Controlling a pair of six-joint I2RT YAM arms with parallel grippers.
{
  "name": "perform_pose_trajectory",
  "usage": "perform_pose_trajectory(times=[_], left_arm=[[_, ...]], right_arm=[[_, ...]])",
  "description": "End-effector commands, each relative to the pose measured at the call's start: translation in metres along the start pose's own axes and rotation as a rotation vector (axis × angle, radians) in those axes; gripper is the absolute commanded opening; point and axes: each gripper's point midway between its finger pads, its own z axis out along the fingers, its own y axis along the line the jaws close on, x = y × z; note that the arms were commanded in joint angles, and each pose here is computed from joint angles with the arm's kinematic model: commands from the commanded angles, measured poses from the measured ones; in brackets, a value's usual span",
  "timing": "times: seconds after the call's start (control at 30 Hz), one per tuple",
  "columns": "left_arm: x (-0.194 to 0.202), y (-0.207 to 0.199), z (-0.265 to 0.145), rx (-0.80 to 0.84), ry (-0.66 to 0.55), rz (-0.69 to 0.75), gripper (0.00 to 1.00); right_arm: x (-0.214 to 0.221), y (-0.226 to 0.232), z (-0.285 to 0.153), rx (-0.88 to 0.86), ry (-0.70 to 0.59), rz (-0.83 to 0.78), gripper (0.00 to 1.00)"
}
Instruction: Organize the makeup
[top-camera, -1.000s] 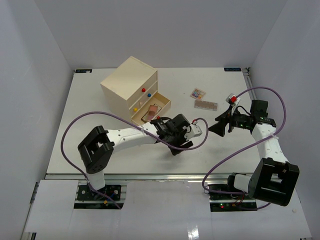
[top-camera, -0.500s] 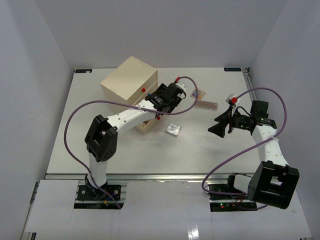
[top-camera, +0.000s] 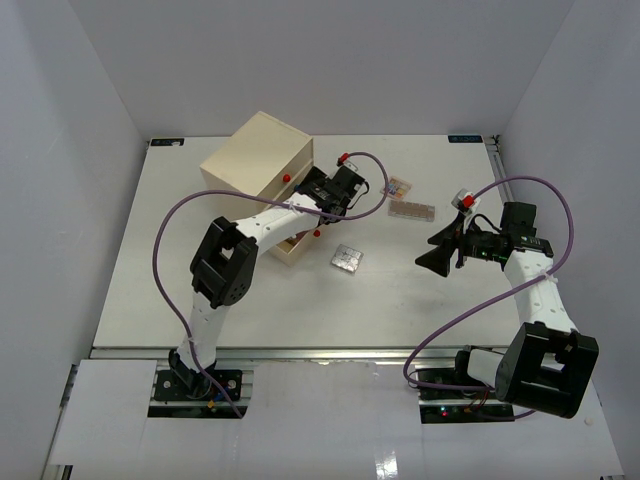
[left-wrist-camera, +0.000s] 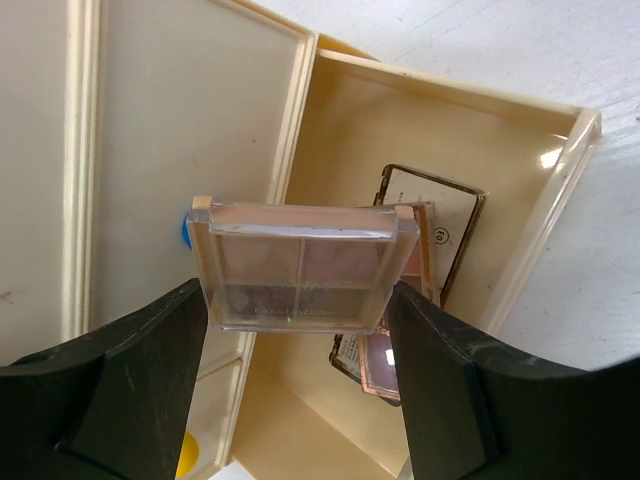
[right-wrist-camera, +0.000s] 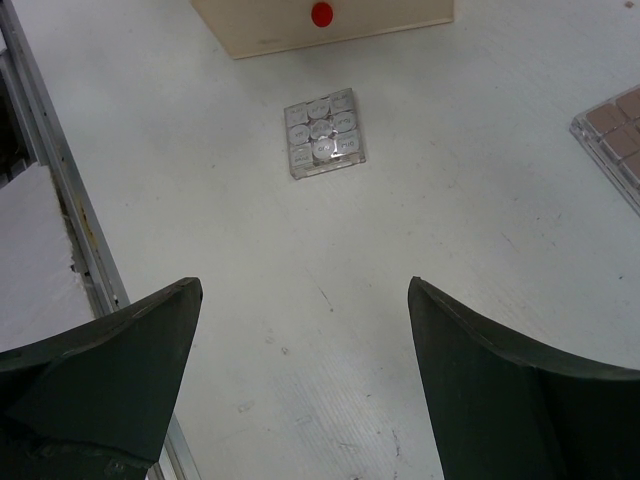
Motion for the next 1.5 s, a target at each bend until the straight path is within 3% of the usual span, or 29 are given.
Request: perform_pose_trajectory(times=[0.0,0.1,0.3,0.57,0.87,1.07,1.13,1.37,1.47], left_arm=[[-0.007,0.018,-0.015,0.011,-0.029,-0.072,0.57],[-0.012,0.018,-0.030,0.059,-0.054,-0.091,0.70],[-0.018,0.016,-0.049,0.150,-0.080,-0.131,0.75],[-0.024,0.014,-0.067,0.237,-0.102,-0.164,0.92],[-0.023,0.015,-0.077,0.279,-0.112,-0.169,0.94],[-0.037,-0.004,-0.139,0.623,-0.233,-0.187,0.98],[-0.031,-0.010,-0.161,0.733,-0.273,-0.200,0.98],[0.004,0.025,-0.232,0.855,-0.461,-0.344,0.98],[0.021,0.056,-0.258,0.831,-0.550,-0.438,0.98]], right_arm=[[-0.005,0.004,0.000,-0.021,-0.021,-0.024,0.90],[-0.003,0.004,0.000,-0.021,-0.017,-0.018,0.90],[-0.001,0.001,0.000,-0.013,-0.009,-0.007,0.90],[0.002,-0.001,0.001,-0.007,0.000,-0.001,0.90],[0.004,-0.003,0.001,-0.003,0.006,0.003,0.90],[0.008,0.005,0.020,-0.031,0.082,-0.110,0.90],[0.009,-0.004,0.034,0.043,0.150,-0.177,0.90],[0.005,0.000,0.096,0.263,0.280,-0.192,0.90],[0.012,0.005,0.125,0.245,0.344,-0.207,0.90]])
